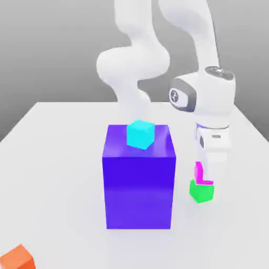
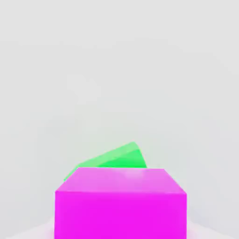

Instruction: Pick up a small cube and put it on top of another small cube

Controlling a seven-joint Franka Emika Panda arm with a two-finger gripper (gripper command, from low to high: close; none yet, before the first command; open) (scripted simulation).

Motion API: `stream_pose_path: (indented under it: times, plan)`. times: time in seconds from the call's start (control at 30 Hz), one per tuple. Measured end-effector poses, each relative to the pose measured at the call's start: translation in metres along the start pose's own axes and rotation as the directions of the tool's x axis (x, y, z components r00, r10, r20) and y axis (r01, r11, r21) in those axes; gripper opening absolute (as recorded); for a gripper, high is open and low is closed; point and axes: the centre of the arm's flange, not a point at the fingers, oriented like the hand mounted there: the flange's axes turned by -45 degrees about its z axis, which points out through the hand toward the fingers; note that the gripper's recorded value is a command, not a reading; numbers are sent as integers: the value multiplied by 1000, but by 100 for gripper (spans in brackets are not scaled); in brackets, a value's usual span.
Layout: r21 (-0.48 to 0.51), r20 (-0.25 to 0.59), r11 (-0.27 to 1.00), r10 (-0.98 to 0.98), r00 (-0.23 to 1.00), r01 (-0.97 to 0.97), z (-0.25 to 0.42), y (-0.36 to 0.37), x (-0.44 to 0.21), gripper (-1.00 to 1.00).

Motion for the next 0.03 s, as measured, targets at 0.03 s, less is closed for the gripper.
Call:
stream_pose_path:
  times: [0.03]
  plan:
    - [0,0,1000,0,1000,0,0,0,0,100]
